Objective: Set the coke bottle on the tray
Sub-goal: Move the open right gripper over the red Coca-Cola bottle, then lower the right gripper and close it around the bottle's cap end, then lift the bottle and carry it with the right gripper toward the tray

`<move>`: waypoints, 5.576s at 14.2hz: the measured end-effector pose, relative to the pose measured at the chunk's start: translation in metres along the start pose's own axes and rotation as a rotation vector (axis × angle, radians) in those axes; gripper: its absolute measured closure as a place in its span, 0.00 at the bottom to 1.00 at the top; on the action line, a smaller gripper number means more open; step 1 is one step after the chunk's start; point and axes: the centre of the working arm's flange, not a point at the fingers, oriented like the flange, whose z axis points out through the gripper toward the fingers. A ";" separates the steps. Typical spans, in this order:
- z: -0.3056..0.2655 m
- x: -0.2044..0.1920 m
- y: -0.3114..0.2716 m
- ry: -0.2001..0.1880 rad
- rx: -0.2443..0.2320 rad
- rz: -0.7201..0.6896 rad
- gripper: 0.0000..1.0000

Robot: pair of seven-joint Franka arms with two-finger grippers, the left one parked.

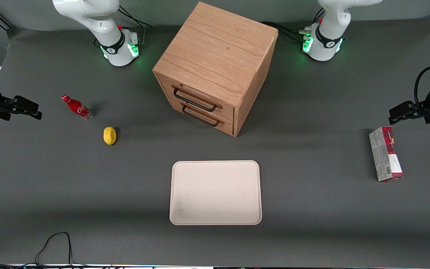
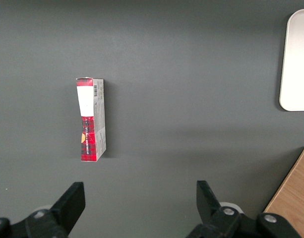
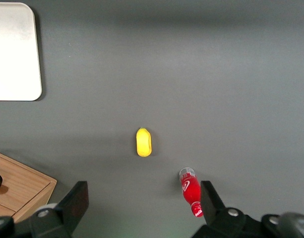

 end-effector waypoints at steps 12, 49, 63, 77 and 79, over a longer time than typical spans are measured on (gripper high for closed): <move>0.023 -0.050 0.064 0.000 -0.004 0.015 0.00; 0.299 -0.203 0.111 0.005 0.047 -0.016 0.46; 0.164 -0.165 0.109 -0.010 -0.025 -0.098 0.67; -0.048 0.002 -0.019 -0.005 -0.028 -0.230 0.67; -0.038 0.045 -0.084 -0.006 -0.055 -0.317 0.67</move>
